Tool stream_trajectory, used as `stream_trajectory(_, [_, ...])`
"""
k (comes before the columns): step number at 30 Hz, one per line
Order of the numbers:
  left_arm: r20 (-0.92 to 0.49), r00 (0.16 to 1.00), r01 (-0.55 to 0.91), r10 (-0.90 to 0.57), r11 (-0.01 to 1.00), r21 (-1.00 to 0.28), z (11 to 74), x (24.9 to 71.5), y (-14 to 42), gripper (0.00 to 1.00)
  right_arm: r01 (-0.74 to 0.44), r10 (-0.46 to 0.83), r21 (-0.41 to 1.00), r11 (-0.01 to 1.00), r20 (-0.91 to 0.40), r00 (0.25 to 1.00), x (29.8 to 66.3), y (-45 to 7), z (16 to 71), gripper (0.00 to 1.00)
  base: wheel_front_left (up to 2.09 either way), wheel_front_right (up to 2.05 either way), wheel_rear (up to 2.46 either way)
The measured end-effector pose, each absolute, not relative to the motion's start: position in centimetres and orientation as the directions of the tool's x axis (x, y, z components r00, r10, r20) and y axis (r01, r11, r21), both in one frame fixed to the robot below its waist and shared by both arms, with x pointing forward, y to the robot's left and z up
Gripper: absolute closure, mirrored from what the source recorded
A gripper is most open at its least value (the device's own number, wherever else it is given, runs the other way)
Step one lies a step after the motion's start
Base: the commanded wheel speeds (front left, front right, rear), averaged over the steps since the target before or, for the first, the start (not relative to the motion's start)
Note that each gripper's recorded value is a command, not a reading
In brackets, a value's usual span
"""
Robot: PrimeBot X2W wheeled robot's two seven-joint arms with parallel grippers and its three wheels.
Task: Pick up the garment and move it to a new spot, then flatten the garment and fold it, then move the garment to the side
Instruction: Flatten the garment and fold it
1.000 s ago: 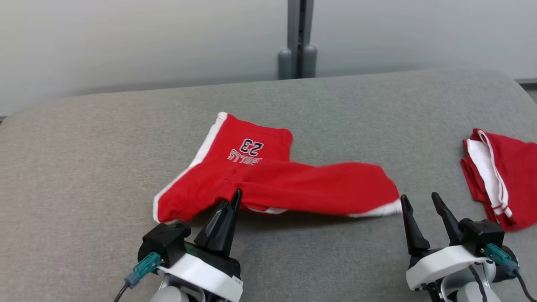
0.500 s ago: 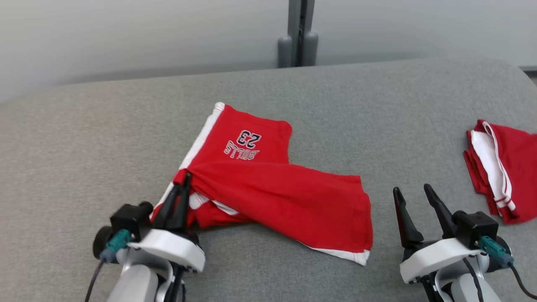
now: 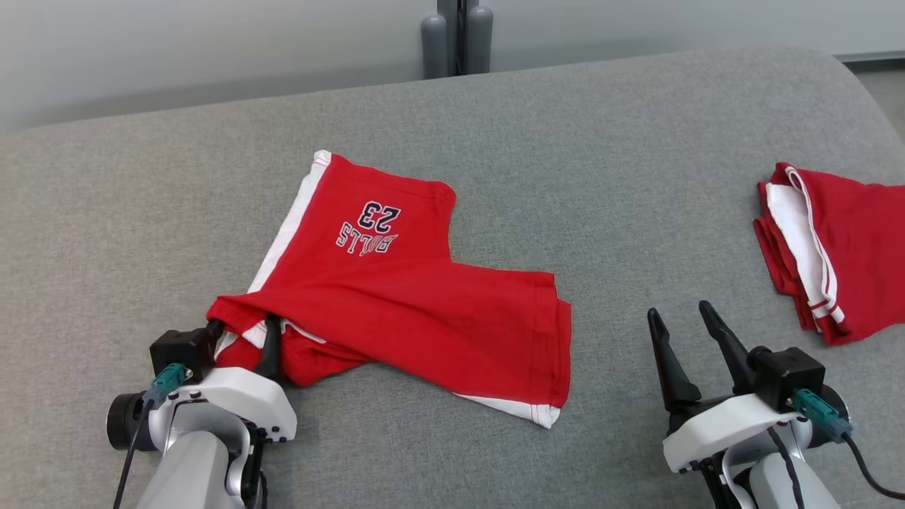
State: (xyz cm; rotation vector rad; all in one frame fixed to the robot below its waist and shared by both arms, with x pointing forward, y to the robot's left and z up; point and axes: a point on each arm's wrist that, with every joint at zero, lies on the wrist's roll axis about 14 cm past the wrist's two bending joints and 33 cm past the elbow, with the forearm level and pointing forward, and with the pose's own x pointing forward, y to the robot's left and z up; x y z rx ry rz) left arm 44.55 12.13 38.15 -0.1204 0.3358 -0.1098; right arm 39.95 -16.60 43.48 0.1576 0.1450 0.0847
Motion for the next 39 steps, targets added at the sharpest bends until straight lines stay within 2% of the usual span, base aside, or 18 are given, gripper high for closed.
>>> stream_trajectory(6, [-0.26, 0.962, 0.044, -0.082, 0.988, -0.146, 40.1, 43.7, 13.5, 0.0, -0.125, 0.146, 0.164, 0.979, -0.124, 0.981, 39.6, -14.9, 44.0, 0.0, 0.0, 0.0, 0.0])
stream_trajectory(17, [-0.277, 0.96, -0.005, -0.044, 0.985, -0.173, 39.7, 38.7, 15.3, 0.0, -0.233, 0.259, 0.189, 0.954, -0.125, 0.958, 37.9, -11.0, 44.1, 0.0, 0.0, 0.0, 0.0])
stream_trajectory(29, [-0.254, 0.967, -0.037, -0.014, 0.98, -0.197, 40.5, 37.0, 15.9, 0.0, -0.39, 0.441, 0.224, 0.893, -0.26, 0.859, 35.8, -5.0, 39.8, 0.0, 0.0, 0.0, 0.0])
stream_trajectory(39, [-0.268, 0.963, -0.069, 0.015, 0.978, -0.195, 40.0, 36.7, 16.7, 0.0, -0.396, 0.447, 0.22, 0.892, -0.295, 0.844, 37.1, -4.7, 38.7, 0.0, 0.0, 0.0, 0.0])
